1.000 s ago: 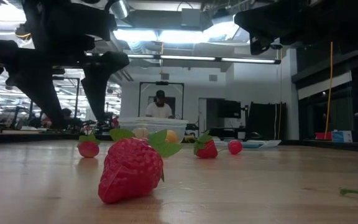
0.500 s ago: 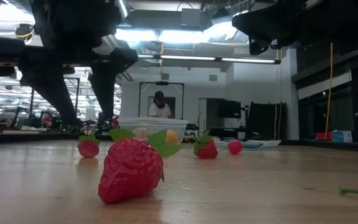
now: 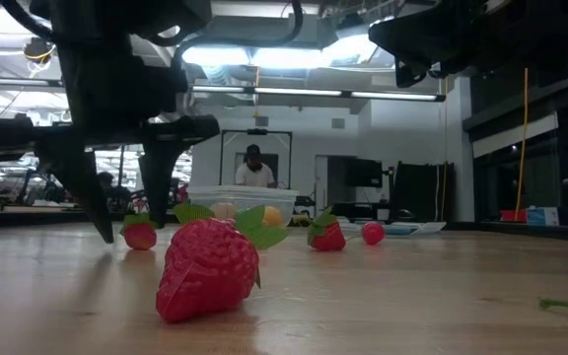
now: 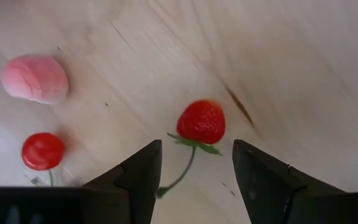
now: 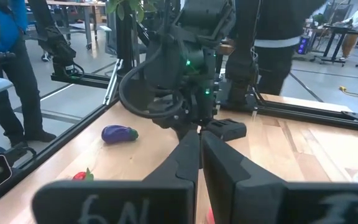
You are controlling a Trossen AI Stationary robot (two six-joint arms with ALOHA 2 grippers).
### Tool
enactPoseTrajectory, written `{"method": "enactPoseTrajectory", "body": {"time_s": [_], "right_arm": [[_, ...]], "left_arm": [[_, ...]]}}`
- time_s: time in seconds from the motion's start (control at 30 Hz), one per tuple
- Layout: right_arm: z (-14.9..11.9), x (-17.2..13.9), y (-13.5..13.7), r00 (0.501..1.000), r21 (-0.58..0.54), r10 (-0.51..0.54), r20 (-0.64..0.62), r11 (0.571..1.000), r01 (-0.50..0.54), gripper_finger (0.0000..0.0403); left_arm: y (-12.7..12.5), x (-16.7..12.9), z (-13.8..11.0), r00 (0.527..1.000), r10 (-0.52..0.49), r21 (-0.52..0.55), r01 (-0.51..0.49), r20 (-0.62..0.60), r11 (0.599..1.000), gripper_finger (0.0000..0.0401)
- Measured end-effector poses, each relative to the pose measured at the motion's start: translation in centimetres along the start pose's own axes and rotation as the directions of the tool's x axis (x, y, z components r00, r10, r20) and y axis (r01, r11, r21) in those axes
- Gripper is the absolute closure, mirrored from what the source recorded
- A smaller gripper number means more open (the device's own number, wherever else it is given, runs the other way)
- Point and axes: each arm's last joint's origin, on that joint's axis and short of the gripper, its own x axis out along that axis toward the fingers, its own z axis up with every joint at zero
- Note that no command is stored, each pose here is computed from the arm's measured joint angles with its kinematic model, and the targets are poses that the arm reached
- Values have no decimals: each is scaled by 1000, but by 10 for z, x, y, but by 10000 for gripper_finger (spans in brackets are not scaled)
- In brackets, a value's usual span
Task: Pick and placing Produce into tupperware
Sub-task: Put the left strawberry into the transparent container
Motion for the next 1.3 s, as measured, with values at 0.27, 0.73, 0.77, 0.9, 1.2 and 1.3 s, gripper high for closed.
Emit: {"method": "enactPoseTrajectory", "body": {"time_s": [0.27,0.73,0.77,0.9,1.2,1.3], "right_arm": [[0,0,0,1000,0,0,0,1000,0,380],[0,0,0,1000,0,0,0,1000,0,380],[0,0,0,1000,0,0,0,1000,0,380],[0,0,0,1000,0,0,0,1000,0,380],[0,0,0,1000,0,0,0,1000,0,380],[0,0,0,1000,0,0,0,1000,0,379]], "left_arm": [[0,0,-1,1000,-2,-9,2,-7,1000,215],[1,0,-1,1000,-1,-115,1,-5,993,308],[1,0,-1,1000,-1,-115,1,-5,993,320],[0,0,-1,1000,-2,-117,1,-6,993,367],[5,1,-4,1000,2,-281,-8,-22,960,399],[8,2,-5,1000,1,-333,-8,-22,943,400]]}}
